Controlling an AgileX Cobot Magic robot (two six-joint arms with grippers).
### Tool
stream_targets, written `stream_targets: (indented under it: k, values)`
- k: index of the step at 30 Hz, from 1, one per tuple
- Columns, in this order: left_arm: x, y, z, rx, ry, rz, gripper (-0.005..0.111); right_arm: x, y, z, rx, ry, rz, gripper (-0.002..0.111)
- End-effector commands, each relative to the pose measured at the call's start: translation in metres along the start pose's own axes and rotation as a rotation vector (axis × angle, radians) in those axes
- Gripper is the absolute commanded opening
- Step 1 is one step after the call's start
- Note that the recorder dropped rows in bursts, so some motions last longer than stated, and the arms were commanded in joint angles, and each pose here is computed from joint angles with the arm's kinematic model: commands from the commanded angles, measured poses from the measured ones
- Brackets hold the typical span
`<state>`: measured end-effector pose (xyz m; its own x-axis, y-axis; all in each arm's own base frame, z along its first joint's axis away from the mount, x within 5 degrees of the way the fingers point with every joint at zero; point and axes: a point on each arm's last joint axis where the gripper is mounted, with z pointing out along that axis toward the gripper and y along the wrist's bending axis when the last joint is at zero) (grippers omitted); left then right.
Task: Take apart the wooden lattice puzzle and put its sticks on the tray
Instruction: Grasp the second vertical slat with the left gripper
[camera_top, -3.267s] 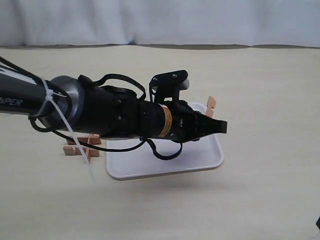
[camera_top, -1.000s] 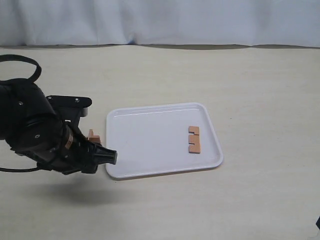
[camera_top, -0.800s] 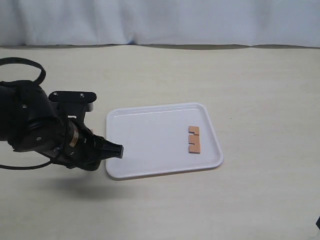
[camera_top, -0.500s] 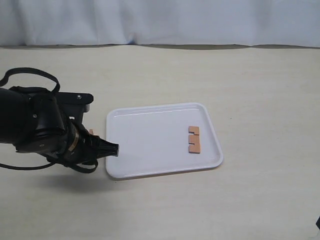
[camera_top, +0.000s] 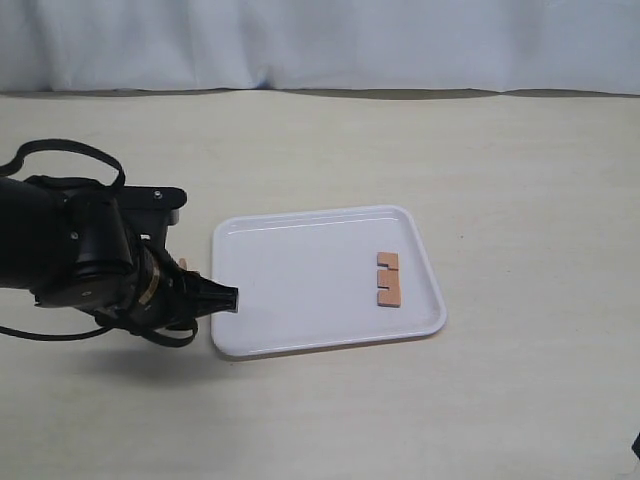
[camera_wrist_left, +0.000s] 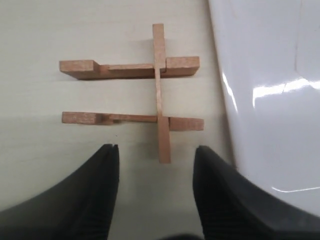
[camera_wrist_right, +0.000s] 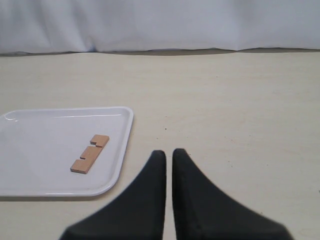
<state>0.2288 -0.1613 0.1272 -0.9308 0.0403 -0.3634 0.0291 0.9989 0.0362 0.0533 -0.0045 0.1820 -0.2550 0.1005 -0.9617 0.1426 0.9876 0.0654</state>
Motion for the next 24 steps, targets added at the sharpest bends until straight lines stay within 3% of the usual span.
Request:
stream_targets:
  k: [1,11,17,24]
  values:
    - [0.0055,-0.0006,0.0123,-0.014,0.039,-0.009,0.044,0.0011,-0.0003,0.0001,0.006,0.001,0.003,0.005]
    - [0.0044,-0.0007,0.0127,-0.013,0.027,0.018,0.043,0.0011,-0.0003,0.0001,0.006,0.001,0.003,0.005]
    - [0.0034,-0.0005,0.0127,-0.015,0.016,0.038,0.019,0.0011,-0.0003,0.0001,0.006,0.001,0.003,0.005]
    - [0.0032,-0.0010,0.0127,-0.011,0.014,0.038,0.017,0.0011,-0.0003,0.0001,0.006,0.001,0.003,0.005]
